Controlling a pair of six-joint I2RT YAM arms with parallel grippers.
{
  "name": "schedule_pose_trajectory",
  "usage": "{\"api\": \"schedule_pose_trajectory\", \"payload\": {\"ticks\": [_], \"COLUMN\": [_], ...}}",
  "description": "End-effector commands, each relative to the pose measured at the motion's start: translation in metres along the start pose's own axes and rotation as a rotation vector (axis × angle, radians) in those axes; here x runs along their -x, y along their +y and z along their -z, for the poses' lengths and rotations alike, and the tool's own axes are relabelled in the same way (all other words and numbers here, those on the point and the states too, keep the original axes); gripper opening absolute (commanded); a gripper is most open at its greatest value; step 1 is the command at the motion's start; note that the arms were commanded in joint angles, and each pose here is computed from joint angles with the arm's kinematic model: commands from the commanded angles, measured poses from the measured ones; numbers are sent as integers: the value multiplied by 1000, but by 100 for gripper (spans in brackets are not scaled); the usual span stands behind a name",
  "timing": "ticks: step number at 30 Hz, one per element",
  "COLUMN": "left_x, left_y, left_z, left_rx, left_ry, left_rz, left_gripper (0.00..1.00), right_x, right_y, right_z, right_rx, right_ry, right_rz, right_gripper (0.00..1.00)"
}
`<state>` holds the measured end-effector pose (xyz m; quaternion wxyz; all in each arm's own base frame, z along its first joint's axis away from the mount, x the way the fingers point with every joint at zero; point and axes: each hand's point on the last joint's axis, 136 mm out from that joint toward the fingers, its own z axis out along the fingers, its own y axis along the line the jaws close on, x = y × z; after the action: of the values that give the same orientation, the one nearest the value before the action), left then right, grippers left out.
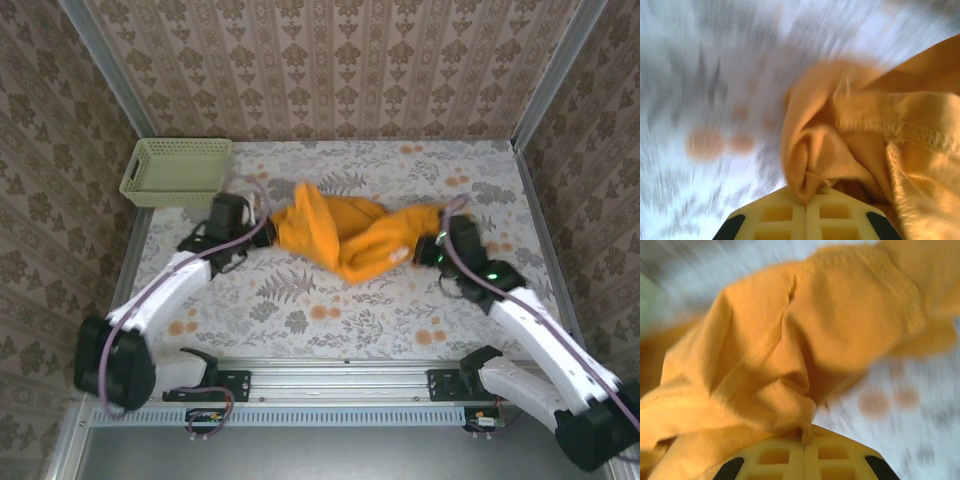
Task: Fold the inside-out t-shirt
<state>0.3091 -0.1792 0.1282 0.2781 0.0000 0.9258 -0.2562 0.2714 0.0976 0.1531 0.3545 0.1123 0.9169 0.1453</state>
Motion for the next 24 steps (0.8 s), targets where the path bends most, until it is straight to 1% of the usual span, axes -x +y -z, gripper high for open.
{"api": "schedule_pose_trajectory", "payload": {"ticks": [1, 3, 4, 6, 8, 10, 11, 13, 19, 21, 24], "left_x": [-70, -85, -87, -78, -63, -51, -48, -49, -55, -54, -54], "left_y": [3, 9, 13, 21, 23, 8, -6, -29, -83, -99, -109], "left_z": [-16, -15, -12, 2, 20, 33, 36, 32, -10, -28, -54], "left_rx": [-13, 33, 58, 139, 220, 259, 257, 253, 255, 249, 279], "left_ry": [211, 243, 242, 206, 150, 100, 89, 104, 162, 183, 222], "left_rz": [21, -2, -11, -26, -57, -126, -174, -243, -347, -364, -376], "left_gripper": [9, 28, 36, 52, 63, 73, 78, 82, 83, 81, 76], "right_x": [-44, -61, -66, -73, -76, -75, -73, -70, -64, -63, -63], "right_y": [-8, -18, -22, -26, -25, -26, -27, -29, -32, -31, -30], "right_z": [-19, -28, -30, -33, -34, -34, -33, -31, -27, -27, -28], "right_rx": [15, -16, -28, -43, -43, -50, -57, -72, -86, -79, -69], "right_ry": [88, 121, 133, 147, 153, 148, 145, 134, 95, 89, 83], "right_rz": [-105, -122, -129, -143, -155, -159, -160, -158, -163, -169, -176], "right_gripper": [0, 0, 0, 0, 0, 0, 0, 0, 1, 1, 1]}}
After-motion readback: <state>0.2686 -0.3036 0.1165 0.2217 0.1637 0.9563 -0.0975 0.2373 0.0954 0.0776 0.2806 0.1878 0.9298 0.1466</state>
